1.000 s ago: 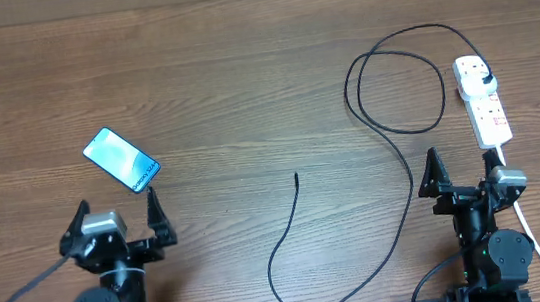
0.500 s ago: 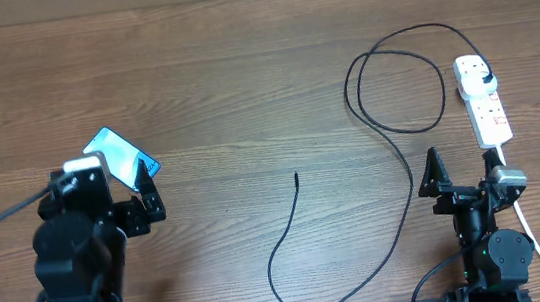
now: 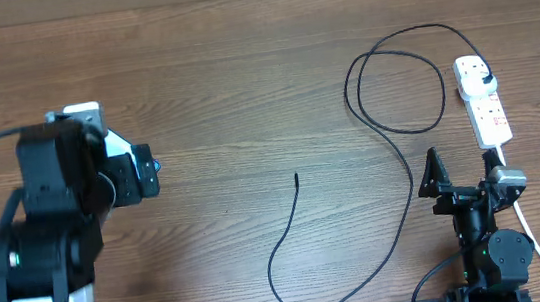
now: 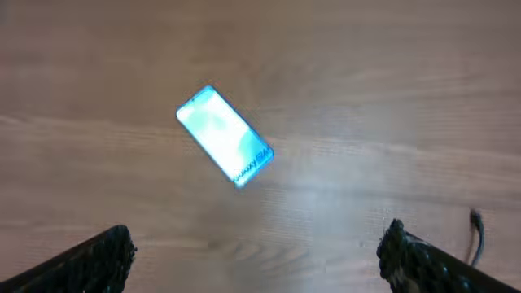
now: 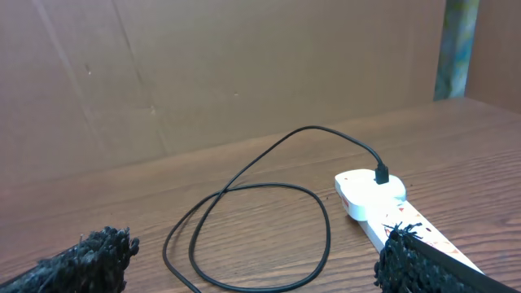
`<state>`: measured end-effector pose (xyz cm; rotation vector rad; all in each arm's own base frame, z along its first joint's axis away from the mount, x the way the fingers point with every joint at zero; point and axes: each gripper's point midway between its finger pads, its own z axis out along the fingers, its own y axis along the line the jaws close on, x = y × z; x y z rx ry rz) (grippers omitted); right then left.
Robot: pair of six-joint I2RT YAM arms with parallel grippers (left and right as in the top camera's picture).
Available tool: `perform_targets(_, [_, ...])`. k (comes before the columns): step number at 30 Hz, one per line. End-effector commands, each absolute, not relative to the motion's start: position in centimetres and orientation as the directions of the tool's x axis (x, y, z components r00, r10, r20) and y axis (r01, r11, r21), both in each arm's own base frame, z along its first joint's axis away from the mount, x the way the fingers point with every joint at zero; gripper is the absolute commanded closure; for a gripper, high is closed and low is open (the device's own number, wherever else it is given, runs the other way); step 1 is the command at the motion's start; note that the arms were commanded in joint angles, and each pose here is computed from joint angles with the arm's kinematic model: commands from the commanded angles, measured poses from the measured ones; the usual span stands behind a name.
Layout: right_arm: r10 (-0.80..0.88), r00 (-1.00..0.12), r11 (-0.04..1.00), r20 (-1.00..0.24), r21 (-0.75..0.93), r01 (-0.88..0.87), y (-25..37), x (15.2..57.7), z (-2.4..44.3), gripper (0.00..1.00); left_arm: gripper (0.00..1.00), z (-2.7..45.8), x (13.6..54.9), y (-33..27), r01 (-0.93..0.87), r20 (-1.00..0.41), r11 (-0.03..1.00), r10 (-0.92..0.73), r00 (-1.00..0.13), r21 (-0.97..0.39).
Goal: Plug charger to phone and switch on socket
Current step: 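Move the left gripper forward over the Galaxy S24+ phone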
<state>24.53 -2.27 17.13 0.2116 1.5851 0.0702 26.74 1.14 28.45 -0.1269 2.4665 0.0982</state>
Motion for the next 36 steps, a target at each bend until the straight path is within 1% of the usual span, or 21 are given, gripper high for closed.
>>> perform_targets(1, [0.174,-0.013,0.981,-0.985,0.173,0.088,-2.2,24.6,16.9,0.0,0.01,27.7,27.6,0.5,-0.068,-0.54,0.997,-0.042,-0.841,0.029])
perform_targets(4, [0.174,-0.013,0.981,-0.985,0.173,0.088,-2.2,24.6,16.9,0.0,0.0,25.5,28.1,0.4,-0.069,-0.455,0.997,-0.046,-0.889,0.034])
perform_targets(6, [0.174,-0.013,0.981,-0.985,0.173,0.088,-2.2,24.6,16.9,0.0,0.01,24.4,28.7,-0.1,-0.062,-0.415,0.998,-0.053,-0.908,0.009])
perform_targets(8, [0.174,-0.014,0.981,-0.985,0.173,0.088,-2.2,24.6,16.8,0.0,0.0,23.2,29.2,-1.8,-0.027,-0.369,0.997,-0.053,-0.928,-0.074])
perform_targets(9, [0.174,-0.013,0.981,-0.985,0.173,0.088,-2.2,24.6,16.9,0.0,0.01,22.5,29.5,-3.2,0.0,-0.336,0.989,-0.051,-0.94,-0.151])
perform_targets(11, [0.174,-0.014,0.981,-0.985,0.173,0.088,-2.2,24.6,16.8,0.0,0.0,21.9,30.1,-4.8,0.025,-0.31,0.972,-0.05,-0.95,-0.233])
perform_targets(14, [0.174,-0.013,0.981,-0.985,0.173,0.088,-2.2,24.6,16.9,0.0,0.0,20.8,31.4,-5.4,0.024,-0.29,0.962,-0.057,-0.955,-0.271])
perform_targets(16, [0.174,-0.013,0.981,-0.985,0.173,0.088,-2.2,24.6,16.9,0.0,0.01,19.9,32.0,-5.1,-0.047,-0.259,0.962,-0.119,-0.958,-0.269])
perform_targets(18, [0.174,-0.014,0.981,-0.985,0.173,0.088,-2.2,24.6,16.8,0.0,0.0,18.7,32.5,-3.5,-0.216,-0.217,0.954,-0.261,-0.941,-0.21])
perform_targets(20, [0.174,-0.014,0.981,-0.985,0.173,0.088,-2.2,24.6,16.8,0.0,0.0,17.4,32.3,-0.9,-0.422,-0.198,0.902,-0.432,-0.88,-0.092])
perform_targets(21, [0.174,-0.013,0.981,-0.985,0.173,0.088,-2.2,24.6,16.9,0.0,0.0,16.9,32.1,0.3,-0.521,-0.198,0.853,-0.517,-0.832,-0.039])
perform_targets(22, [0.174,-0.014,0.981,-0.985,0.173,0.088,-2.2,24.6,16.8,0.0,0.0,16.6,32.0,0.6,-0.553,-0.196,0.833,-0.546,-0.814,-0.024])
perform_targets(26, [0.174,-0.014,0.981,-0.985,0.173,0.088,-2.2,24.6,16.8,0.0,0.0,16.4,32.8,0.6,-0.595,-0.186,0.804,-0.588,-0.787,-0.024])
perform_targets(32, [0.174,-0.013,0.981,-0.985,0.173,0.088,-2.2,24.6,16.9,0.0,0.0,18.6,35.5,1.5,-0.631,-0.187,0.776,-0.621,-0.761,-0.007])
perform_targets(36, [0.174,-0.013,0.981,-0.985,0.173,0.088,-2.2,24.6,16.9,0.0,0.0,18.8,36.9,2.7,-0.666,-0.179,0.746,-0.656,-0.734,-0.002])
